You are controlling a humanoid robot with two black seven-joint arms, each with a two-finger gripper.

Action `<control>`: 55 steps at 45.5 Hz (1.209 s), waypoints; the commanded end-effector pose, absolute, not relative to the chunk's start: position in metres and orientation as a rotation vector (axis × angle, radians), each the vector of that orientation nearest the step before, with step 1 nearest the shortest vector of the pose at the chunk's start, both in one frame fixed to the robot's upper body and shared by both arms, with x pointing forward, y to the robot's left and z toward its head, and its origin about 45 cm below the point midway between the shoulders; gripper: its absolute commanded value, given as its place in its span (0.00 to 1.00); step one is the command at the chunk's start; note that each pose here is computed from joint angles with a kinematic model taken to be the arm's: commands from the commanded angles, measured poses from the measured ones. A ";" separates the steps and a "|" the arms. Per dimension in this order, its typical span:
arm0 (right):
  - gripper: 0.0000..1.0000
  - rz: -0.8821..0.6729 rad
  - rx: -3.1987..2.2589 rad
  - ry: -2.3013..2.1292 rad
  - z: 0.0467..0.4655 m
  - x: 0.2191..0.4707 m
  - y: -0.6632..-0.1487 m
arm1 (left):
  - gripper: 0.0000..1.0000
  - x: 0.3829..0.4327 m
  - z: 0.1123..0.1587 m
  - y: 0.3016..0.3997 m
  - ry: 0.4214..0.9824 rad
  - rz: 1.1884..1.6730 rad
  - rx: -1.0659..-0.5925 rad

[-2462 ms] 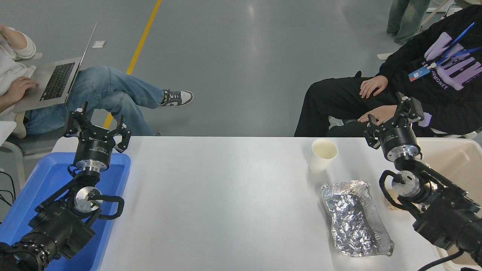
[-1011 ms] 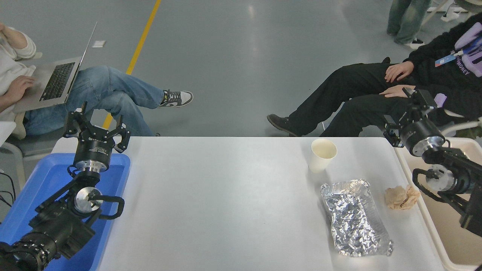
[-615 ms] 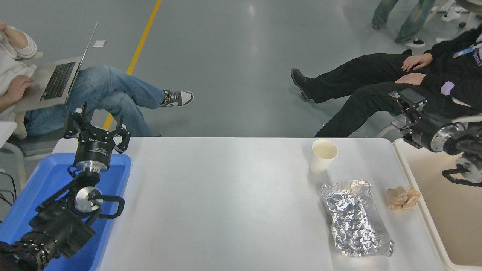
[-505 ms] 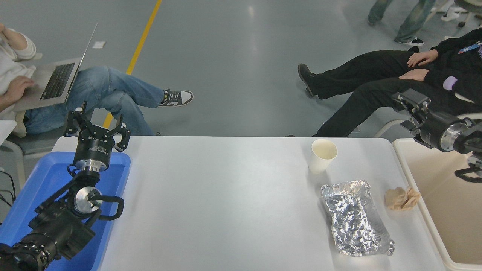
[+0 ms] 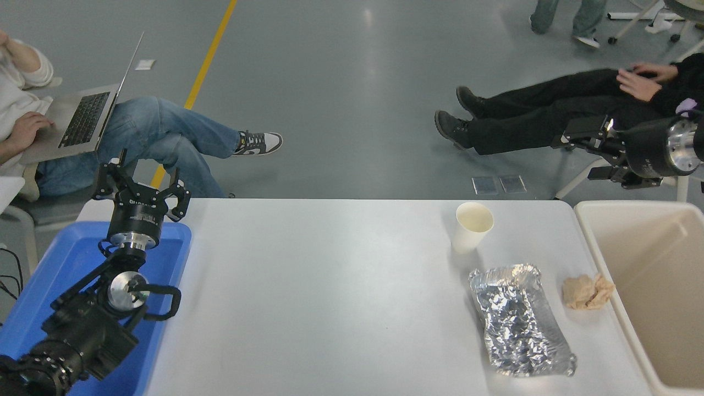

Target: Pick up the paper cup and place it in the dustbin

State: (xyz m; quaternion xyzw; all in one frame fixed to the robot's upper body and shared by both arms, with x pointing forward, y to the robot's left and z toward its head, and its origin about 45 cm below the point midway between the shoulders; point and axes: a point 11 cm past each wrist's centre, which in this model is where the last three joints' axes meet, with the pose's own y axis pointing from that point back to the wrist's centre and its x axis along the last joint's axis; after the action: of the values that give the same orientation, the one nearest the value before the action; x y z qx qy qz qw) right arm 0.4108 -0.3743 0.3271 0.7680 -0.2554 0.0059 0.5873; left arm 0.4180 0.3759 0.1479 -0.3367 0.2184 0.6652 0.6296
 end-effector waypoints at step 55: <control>1.00 0.173 1.575 -0.268 0.401 0.401 -0.237 | 0.99 0.4174 0.1471 0.3764 0.501 1.526 -0.769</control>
State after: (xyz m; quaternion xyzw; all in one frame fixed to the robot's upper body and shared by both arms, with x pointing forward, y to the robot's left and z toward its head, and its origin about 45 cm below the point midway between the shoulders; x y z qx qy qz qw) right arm 0.3983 -0.2437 0.4270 0.6871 -0.1395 0.0933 0.7069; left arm 0.4176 0.3760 0.1472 -0.3362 0.2188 0.6657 0.6293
